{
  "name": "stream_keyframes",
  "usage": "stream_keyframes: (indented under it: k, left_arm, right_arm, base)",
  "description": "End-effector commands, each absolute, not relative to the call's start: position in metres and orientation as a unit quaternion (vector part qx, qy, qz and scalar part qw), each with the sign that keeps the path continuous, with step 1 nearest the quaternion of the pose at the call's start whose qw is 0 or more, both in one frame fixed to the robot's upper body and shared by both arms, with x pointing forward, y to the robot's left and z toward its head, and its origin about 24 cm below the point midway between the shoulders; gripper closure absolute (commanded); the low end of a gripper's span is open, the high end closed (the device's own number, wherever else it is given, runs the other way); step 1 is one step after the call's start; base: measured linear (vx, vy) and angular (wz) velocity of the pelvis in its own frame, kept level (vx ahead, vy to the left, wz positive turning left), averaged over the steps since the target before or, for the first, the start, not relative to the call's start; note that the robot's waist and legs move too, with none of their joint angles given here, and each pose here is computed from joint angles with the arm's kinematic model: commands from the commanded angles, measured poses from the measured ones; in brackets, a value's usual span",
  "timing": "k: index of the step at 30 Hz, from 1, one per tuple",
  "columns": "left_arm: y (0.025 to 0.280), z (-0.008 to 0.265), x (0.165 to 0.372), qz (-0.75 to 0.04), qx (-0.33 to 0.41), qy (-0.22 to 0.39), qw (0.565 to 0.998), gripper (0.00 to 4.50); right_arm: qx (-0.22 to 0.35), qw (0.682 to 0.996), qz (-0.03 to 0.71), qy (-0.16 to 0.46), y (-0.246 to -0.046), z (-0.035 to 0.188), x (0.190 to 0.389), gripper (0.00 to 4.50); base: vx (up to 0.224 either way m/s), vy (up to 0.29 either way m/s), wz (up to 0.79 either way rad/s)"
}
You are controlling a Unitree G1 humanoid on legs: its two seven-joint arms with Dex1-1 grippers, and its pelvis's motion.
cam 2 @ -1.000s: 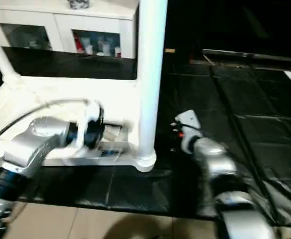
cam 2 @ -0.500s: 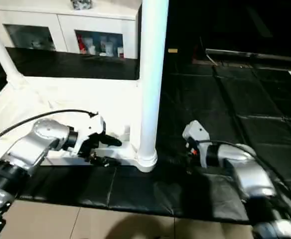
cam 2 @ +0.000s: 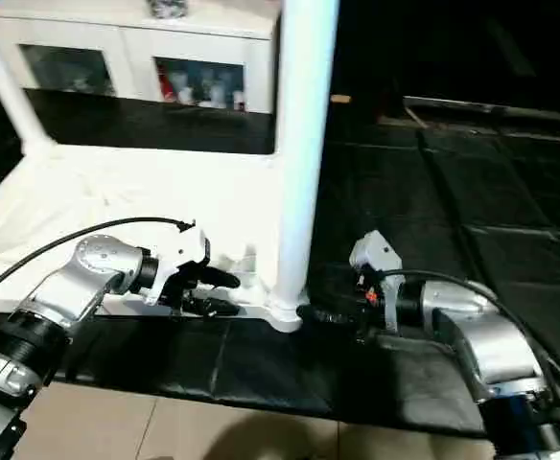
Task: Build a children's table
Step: Rotate table base
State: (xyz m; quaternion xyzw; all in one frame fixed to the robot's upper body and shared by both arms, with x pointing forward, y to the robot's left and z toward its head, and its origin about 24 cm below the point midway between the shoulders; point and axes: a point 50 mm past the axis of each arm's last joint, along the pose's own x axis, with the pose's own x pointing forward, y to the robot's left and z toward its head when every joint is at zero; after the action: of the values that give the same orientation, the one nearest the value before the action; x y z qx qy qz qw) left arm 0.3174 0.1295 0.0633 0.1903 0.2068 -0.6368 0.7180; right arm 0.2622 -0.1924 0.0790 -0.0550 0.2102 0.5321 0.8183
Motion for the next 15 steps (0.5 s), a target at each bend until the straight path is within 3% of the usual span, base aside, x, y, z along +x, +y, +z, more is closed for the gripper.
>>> stream_keyframes:
  k: [1,15]
  left_arm:
    - [0.1288,0.0701,0.3214,-0.637,0.203,0.198,0.717,2.61]
    - [0.1330,0.0624,0.3181,-0.647,0.231,0.225,0.691,3.84]
  right_arm:
    - [-0.050,0.808,0.547,0.214,-0.1921,0.0808,0.2588,0.00]
    - [-0.051,0.796,0.563,0.217,-0.1918,0.0827,0.2548,0.00]
  base:
    - [0.000,0.000,0.00]
    - [0.000,0.000,0.00]
